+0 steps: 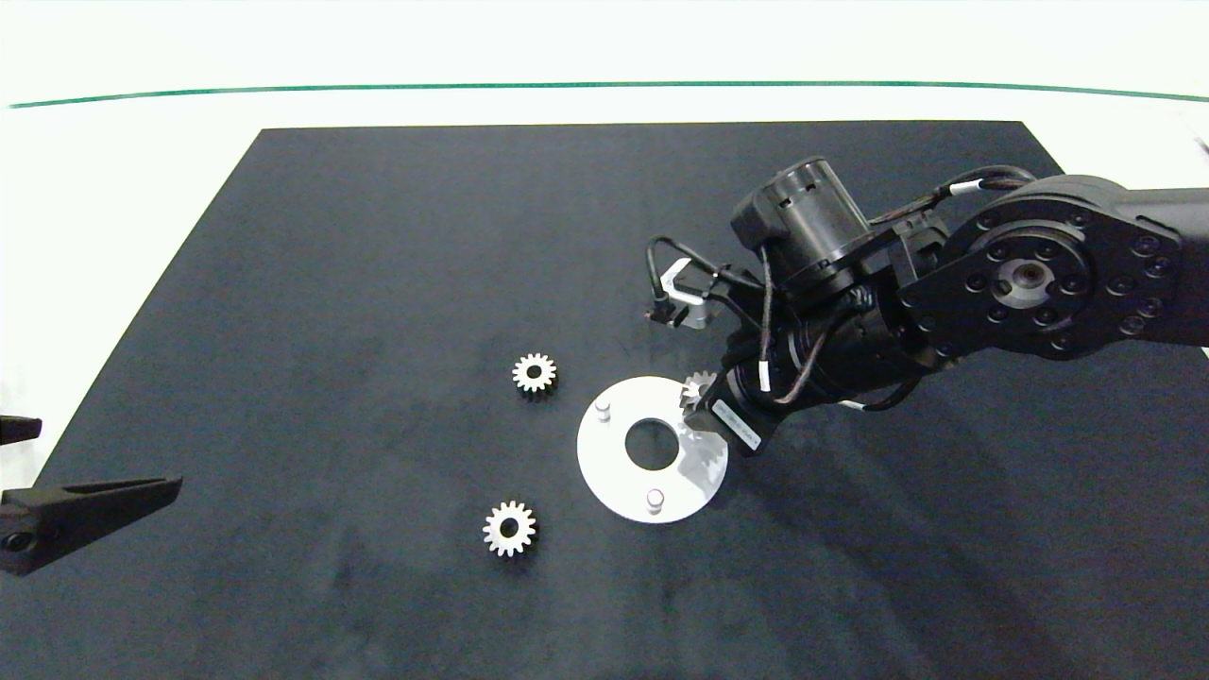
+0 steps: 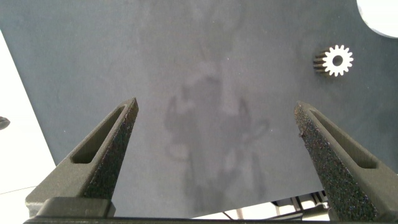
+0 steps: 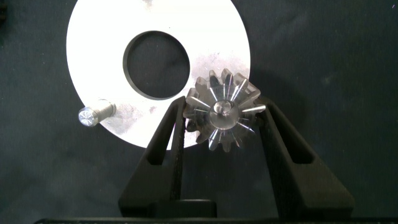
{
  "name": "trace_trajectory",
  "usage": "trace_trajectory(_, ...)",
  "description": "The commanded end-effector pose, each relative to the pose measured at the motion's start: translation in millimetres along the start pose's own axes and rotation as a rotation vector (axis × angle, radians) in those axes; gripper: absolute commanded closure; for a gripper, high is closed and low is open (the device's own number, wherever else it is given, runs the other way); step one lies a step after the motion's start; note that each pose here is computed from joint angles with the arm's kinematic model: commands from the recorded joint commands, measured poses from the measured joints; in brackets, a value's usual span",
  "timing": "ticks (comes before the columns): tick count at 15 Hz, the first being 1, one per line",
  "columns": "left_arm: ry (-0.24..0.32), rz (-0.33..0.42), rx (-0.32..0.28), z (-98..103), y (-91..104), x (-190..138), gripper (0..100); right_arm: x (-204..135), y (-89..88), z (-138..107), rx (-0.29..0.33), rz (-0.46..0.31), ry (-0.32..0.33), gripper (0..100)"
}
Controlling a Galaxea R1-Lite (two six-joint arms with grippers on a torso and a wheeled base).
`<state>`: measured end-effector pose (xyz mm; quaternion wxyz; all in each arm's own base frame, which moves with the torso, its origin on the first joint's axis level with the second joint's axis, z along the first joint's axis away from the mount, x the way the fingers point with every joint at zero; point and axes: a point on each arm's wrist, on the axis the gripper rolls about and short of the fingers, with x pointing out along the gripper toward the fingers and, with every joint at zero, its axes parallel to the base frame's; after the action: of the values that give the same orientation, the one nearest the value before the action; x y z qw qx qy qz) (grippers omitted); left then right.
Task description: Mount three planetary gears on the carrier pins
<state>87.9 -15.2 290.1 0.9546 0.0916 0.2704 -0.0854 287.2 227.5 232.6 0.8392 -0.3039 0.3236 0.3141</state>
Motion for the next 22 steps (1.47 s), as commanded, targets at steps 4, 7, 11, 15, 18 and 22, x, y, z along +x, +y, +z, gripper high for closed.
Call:
trace_trajectory(4,0.005,0.0,0.001,-0.6,-0.1,0.1,0,0.3,0.9,-3.0,-0.004,0.004,0.013,75)
trace_trajectory(7,0.005,0.0,0.001,-0.6,-0.1,0.1,0,0.4,1.5,-4.5,-0.004,0.006,0.019,75)
trace_trajectory(11,0.005,0.0,0.001,-0.6,-0.1,0.1,0,0.3,1.7,-5.0,-0.004,0.008,0.02,75)
trace_trajectory(15,0.005,0.0,0.001,-0.6,-0.1,0.1,0,-0.4,1.6,-5.0,-0.004,0.007,0.019,0)
trace_trajectory(18,0.005,0.0,0.001,-0.6,-0.1,0.1,0,-1.0,1.5,-4.9,-0.004,0.007,0.017,0)
trace_trajectory(22,0.006,0.001,-0.001,-0.5,0.0,0.6,0,-15.6,1.1,-6.3,0.001,-0.01,0.0,0)
